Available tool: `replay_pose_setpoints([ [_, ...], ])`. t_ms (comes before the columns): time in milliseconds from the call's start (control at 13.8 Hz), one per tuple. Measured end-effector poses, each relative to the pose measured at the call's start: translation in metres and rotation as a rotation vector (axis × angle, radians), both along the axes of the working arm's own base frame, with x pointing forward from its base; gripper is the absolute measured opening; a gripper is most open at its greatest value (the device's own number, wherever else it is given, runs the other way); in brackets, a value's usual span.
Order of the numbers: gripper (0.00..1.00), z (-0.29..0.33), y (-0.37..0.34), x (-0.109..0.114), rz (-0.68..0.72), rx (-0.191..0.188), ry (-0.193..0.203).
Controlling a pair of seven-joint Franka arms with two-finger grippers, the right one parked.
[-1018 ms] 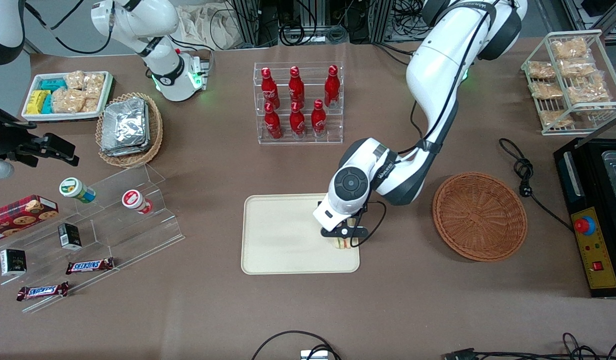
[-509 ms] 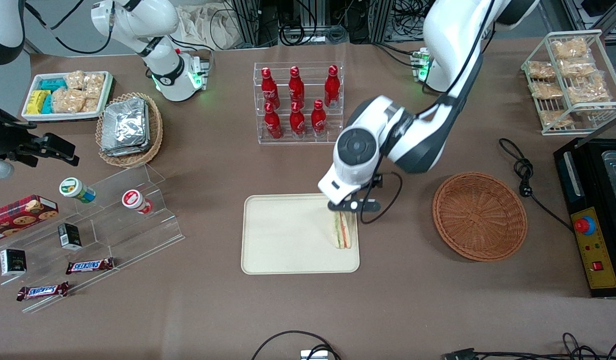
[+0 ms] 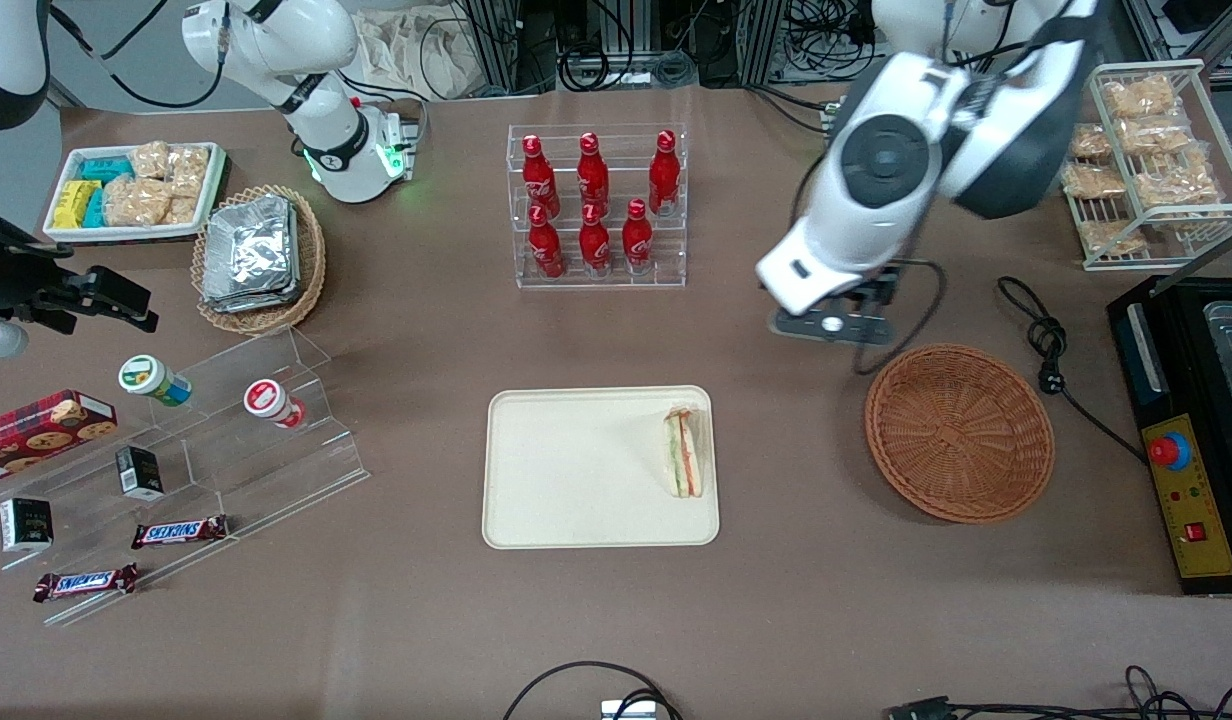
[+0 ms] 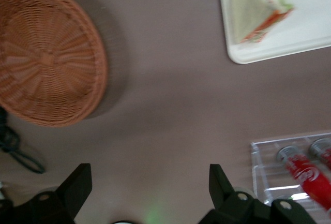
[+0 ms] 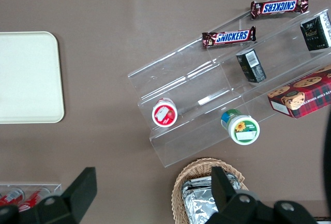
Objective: Place sandwich from basket to tray
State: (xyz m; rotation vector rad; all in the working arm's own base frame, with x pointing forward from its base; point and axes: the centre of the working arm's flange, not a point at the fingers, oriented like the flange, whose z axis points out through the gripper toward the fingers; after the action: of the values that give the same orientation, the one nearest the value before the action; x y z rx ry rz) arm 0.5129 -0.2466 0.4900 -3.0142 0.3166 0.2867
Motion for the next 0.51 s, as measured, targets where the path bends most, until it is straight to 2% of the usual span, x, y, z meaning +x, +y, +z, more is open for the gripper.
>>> replay_pose_setpoints([
  [218, 1.0, 0.012, 0.083, 0.025, 0.035, -0.01, 0.053],
  [291, 1.0, 0.016, 0.103, 0.031, 0.065, -0.011, 0.056],
  [509, 1.0, 0.028, 0.16, 0.048, 0.158, -0.013, 0.032],
])
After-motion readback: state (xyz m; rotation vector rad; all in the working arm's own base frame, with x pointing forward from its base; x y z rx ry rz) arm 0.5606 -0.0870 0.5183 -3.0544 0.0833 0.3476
